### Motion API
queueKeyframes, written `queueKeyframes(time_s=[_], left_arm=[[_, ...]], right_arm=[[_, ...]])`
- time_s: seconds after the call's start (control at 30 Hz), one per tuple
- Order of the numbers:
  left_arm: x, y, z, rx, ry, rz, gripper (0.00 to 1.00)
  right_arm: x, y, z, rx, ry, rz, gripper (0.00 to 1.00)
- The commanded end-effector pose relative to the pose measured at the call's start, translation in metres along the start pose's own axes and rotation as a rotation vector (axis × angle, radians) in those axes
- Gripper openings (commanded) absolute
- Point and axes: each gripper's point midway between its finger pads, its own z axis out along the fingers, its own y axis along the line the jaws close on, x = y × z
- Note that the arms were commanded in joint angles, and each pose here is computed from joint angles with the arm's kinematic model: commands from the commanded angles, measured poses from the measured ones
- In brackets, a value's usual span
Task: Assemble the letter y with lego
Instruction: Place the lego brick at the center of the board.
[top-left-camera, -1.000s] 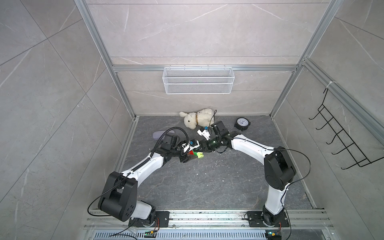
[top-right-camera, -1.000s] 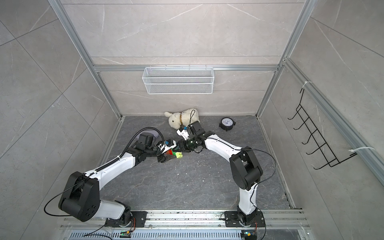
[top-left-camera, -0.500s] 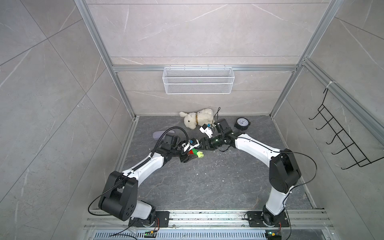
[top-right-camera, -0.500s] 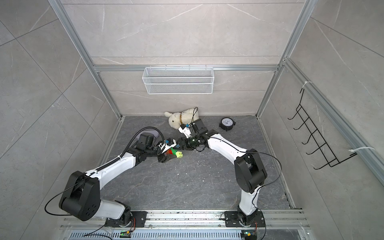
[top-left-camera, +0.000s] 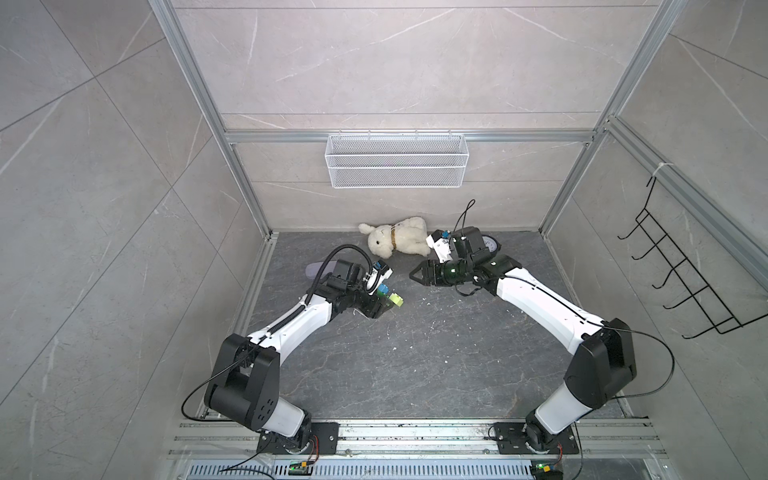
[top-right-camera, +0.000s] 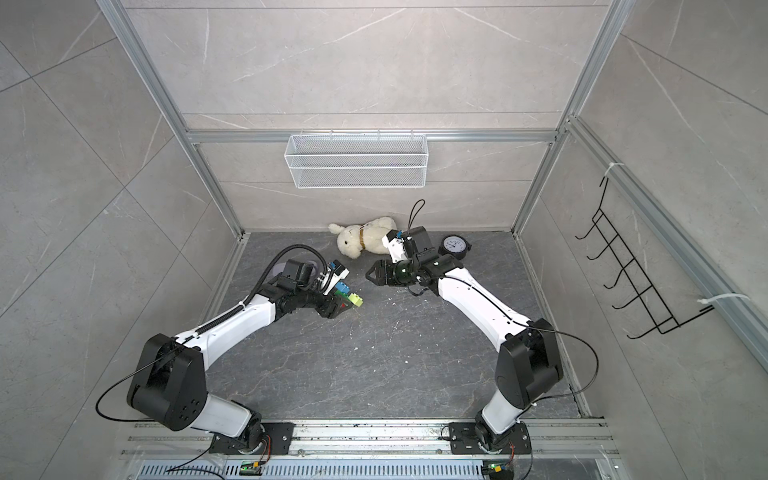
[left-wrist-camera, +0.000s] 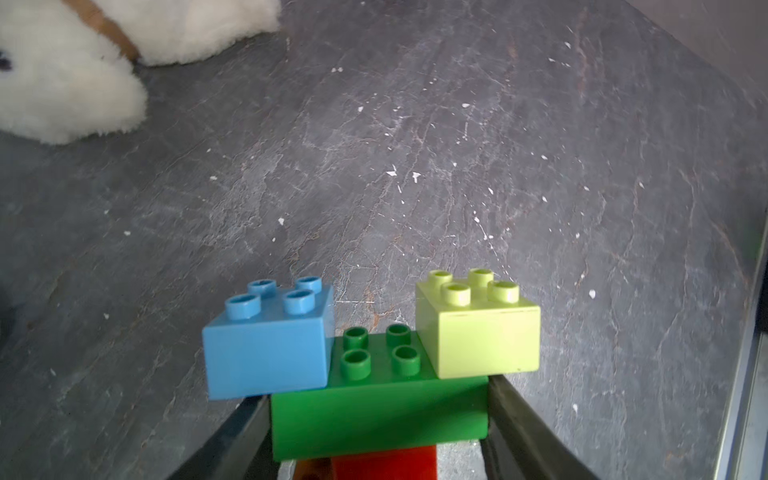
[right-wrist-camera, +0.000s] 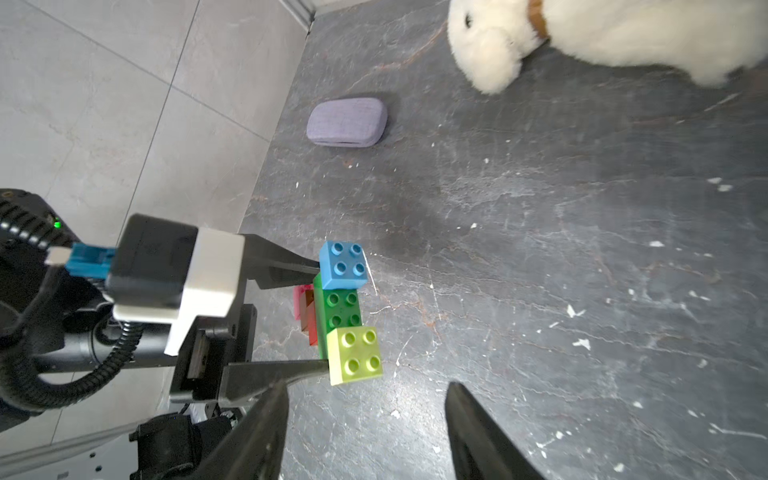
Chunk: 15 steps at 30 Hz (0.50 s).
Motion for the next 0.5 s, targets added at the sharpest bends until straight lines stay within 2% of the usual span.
queueKeyframes(time_s=[0.0,0.13,0.47], left_arm=[[0.0,0.017,0.002,-0.095,0.047,-0.229,0.54],[-0.001,0.025,0.012,-0.146,0.086,-0.37,0.53],[0.0,0.04,0.029,-0.319,0.138,-0.498,0.53]], right_arm=[[-0.001,-0.017,-0.005,0.091,-0.059,0.045,0.63],[0.0,-0.021,-0.007,0.104,-0.078,0.059,0.63],[0.011,-0.028,-0.013,0.104,-0.128,0.105,0.62]])
